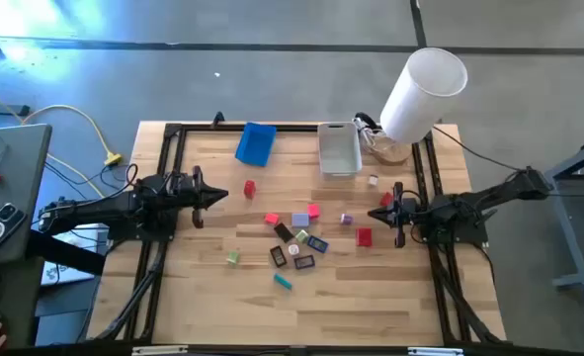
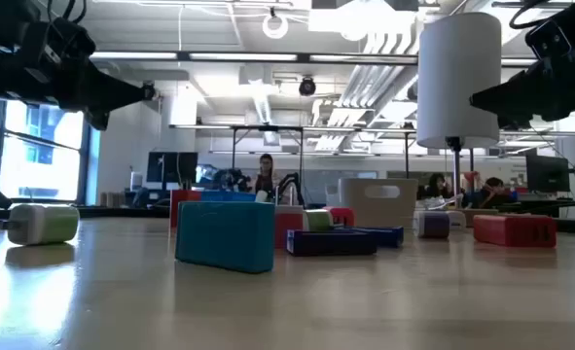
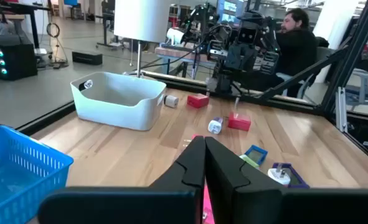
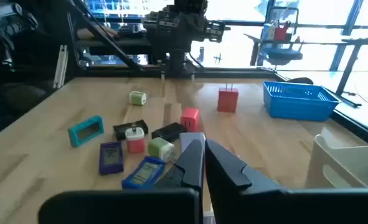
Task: Pick & Place Office items
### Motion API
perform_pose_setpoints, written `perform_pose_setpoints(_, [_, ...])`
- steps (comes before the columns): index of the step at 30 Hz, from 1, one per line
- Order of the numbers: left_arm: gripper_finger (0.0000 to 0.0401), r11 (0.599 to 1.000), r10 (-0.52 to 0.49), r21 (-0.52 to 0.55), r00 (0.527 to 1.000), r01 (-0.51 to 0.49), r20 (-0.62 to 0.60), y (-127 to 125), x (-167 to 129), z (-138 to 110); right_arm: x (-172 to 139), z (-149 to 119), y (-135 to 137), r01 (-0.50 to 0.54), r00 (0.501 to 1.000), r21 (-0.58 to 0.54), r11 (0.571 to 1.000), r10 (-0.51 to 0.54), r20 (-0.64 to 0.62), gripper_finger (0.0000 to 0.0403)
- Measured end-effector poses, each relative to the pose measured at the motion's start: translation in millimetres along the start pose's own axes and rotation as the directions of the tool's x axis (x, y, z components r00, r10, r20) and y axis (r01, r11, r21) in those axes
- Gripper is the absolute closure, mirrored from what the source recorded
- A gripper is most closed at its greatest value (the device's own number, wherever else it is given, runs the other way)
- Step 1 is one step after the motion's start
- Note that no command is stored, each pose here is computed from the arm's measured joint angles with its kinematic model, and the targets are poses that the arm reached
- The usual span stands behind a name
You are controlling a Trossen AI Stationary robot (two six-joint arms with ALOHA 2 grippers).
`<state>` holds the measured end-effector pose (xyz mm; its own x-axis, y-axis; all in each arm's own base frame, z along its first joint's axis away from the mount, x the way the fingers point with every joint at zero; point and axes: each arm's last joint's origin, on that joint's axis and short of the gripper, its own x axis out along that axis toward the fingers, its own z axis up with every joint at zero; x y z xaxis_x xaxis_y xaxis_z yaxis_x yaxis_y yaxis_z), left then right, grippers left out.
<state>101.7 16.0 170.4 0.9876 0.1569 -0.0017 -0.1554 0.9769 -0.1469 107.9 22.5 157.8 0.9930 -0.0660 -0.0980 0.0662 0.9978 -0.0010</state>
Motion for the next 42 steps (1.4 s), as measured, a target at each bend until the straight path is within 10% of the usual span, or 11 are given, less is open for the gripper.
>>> perform_pose_setpoints(18, [0.0399, 0.999, 0.029, -0.015, 1.0, -0.029, 0.003, 0.8, 0.0, 0.1, -0.8, 5.6, 5.6, -0.192, 0.981, 0.107, 0.976, 0.189, 0.041, 0.0398])
perform_pose_setpoints(37, [0.0399, 0.999, 0.029, -0.018, 1.0, -0.029, 0.004, 0.8, 0.0, 0.1, 4.4, -4.0, 5.7, -0.123, 0.987, 0.115, 0.986, 0.134, -0.09, 0.0398])
perform_pose_setpoints(42, [0.0399, 0.999, 0.028, -0.017, 1.0, -0.028, 0.003, 0.8, 0.0, 0.0, 7.1, -7.3, 1.8, 0.041, 0.992, 0.117, 0.992, -0.027, -0.12, 0.0398])
